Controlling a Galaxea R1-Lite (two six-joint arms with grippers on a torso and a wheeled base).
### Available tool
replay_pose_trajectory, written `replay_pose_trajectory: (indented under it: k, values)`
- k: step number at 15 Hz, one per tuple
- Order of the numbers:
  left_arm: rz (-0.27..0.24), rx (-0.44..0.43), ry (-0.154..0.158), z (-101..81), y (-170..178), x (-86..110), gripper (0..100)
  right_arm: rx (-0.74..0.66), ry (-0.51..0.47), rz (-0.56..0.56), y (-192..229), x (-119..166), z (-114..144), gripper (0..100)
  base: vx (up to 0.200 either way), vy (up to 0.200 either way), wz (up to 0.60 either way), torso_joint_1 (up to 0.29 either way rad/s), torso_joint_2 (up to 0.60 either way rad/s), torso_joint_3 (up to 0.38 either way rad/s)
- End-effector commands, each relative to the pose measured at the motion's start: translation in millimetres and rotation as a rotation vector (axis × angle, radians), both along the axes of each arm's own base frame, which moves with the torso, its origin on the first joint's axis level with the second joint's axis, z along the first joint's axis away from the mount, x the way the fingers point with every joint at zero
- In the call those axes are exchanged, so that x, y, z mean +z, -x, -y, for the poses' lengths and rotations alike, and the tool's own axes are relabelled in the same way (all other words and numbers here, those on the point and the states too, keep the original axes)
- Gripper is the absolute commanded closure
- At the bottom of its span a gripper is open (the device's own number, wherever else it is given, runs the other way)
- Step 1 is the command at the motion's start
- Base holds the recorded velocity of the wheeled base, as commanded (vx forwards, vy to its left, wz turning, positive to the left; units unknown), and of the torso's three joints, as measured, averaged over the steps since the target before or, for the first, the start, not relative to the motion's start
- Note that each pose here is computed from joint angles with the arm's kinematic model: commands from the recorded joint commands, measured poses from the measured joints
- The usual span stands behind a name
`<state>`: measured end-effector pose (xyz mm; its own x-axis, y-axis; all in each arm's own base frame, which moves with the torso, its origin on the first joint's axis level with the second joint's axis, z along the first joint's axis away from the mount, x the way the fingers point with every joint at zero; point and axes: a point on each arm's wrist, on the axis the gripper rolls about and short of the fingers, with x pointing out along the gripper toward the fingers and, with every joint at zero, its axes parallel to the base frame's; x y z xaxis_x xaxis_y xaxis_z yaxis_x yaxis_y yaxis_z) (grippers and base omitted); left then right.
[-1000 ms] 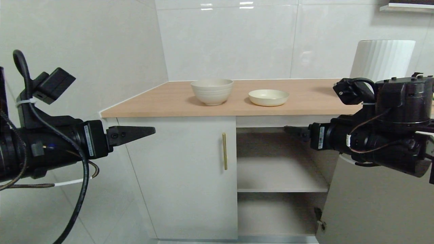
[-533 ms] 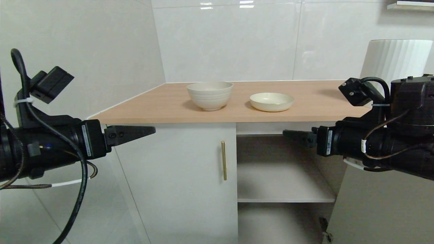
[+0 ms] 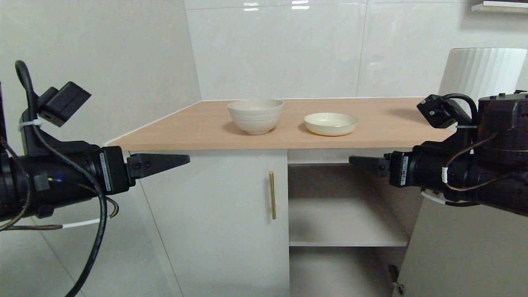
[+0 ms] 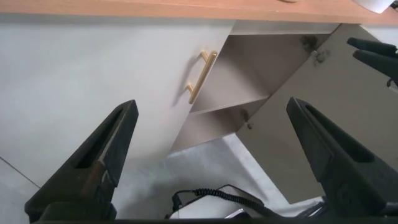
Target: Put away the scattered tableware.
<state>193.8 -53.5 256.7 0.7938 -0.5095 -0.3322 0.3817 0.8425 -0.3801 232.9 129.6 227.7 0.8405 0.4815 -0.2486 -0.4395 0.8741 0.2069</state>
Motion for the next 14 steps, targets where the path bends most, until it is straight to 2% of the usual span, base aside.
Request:
replay_pose_trajectory:
  k: [1,6,8,9,12,14]
  values:
    - [-0.013,0.001,-0.002,0.7,-3,-2.8,0,0.000,0.006,-0.011,-3,-4,-1,0,0.000,0.000,0.00,0.036,-0.10,-0.076]
    - [-0.052,-0.001,-0.011,3.1,-12,-11.3,0,0.000,0.008,-0.015,-4,-5,-2,0,0.000,0.000,0.00,0.091,-0.32,-0.264]
    - [-0.080,0.001,-0.018,4.3,-18,-18.0,0,0.002,0.009,-0.017,-4,-5,-2,0,0.000,0.000,0.00,0.156,-0.52,-0.286]
    - [-0.102,0.001,-0.022,7.3,-31,-28.8,0,0.002,0.009,-0.017,-4,-5,-2,0,0.000,0.000,0.00,0.163,-0.48,-0.290]
    - [-0.086,0.006,-0.007,9.6,-40,-39.0,0,0.002,0.011,-0.021,-5,-6,-3,0,0.000,0.000,0.00,0.185,-0.46,-0.287]
    - [-0.094,0.006,-0.004,9.9,-41,-40.8,0,0.002,0.013,-0.025,-6,-8,-3,0,0.000,0.000,0.00,0.186,-0.47,-0.281]
